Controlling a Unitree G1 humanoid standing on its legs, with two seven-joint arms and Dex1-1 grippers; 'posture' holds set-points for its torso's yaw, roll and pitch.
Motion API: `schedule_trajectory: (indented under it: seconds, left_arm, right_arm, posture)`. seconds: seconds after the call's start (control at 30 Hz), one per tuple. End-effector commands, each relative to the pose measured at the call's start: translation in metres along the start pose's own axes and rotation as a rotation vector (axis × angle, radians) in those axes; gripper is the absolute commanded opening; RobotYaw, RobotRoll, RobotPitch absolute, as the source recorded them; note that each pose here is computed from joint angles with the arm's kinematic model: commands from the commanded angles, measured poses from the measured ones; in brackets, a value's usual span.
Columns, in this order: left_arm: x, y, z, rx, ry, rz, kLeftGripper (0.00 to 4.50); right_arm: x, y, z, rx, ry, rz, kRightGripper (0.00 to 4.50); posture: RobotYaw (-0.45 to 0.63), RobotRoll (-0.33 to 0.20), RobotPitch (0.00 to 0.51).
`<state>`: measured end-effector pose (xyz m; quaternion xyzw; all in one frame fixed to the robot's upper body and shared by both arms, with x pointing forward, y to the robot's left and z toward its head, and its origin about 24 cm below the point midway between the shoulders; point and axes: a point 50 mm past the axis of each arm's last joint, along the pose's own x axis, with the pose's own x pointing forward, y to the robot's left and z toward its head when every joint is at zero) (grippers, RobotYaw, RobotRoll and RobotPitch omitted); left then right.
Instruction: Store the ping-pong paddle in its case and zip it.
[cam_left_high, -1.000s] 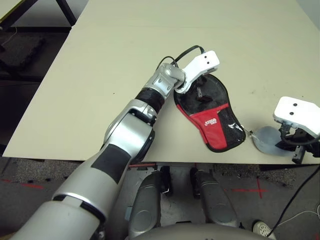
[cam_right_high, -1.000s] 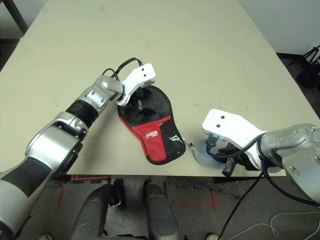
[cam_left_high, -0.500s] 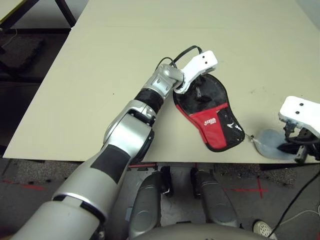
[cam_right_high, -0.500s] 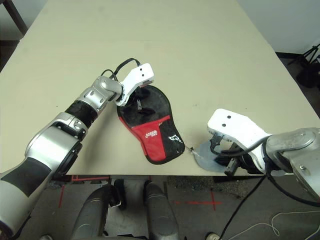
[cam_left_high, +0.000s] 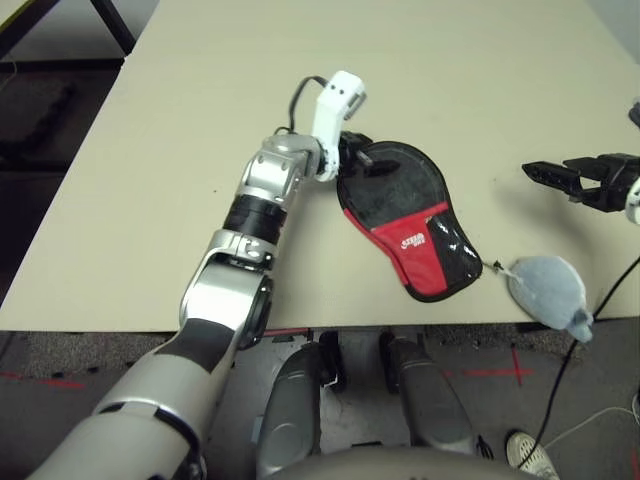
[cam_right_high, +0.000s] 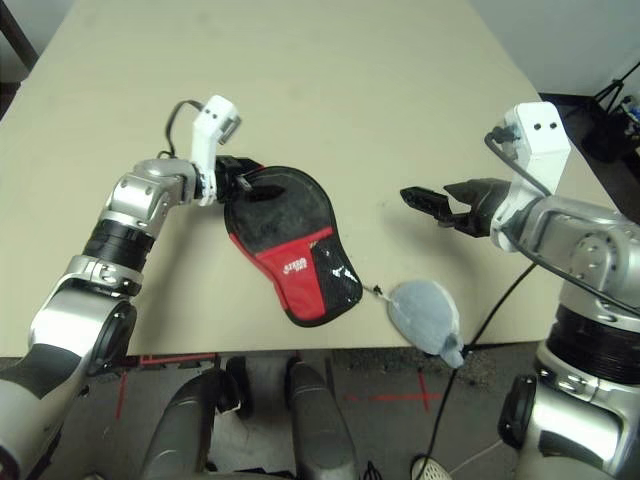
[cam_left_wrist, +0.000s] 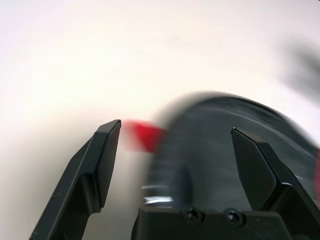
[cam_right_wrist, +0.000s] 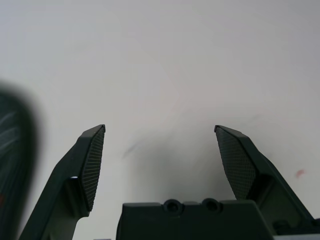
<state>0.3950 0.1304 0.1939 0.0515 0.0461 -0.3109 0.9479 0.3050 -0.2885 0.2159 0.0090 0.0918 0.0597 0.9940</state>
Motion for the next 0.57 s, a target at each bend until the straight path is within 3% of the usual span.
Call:
schedule_trajectory:
  seconds: [0.03, 0.17, 0.3, 0.57]
  left_arm:
    - [-0.015, 0.020, -0.017, 0.000, -0.054, 0.168, 4.50]
    - [-0.051, 0.050, -0.040, 0.023, -0.101, 0.406, 4.50]
    - [-0.079, 0.065, -0.058, 0.053, -0.126, 0.562, 4.50]
    - [-0.099, 0.070, -0.084, 0.049, -0.096, 0.656, 4.50]
  right_arm:
    - [0.008, -0.016, 0.005, -0.014, -0.138, -0.159, 4.49]
    - [0.011, -0.043, -0.001, 0.000, -0.251, -0.419, 4.49]
    - [0.010, -0.056, -0.008, -0.058, -0.313, -0.510, 4.49]
    - [-0.001, -0.072, -0.012, -0.062, -0.374, -0.649, 2.08]
  posture:
    - [-0.12, 0.000, 0.242]
    - [-0.07, 0.000, 0.237]
    - [-0.04, 0.000, 0.230]
    - [-0.04, 0.000, 0.222]
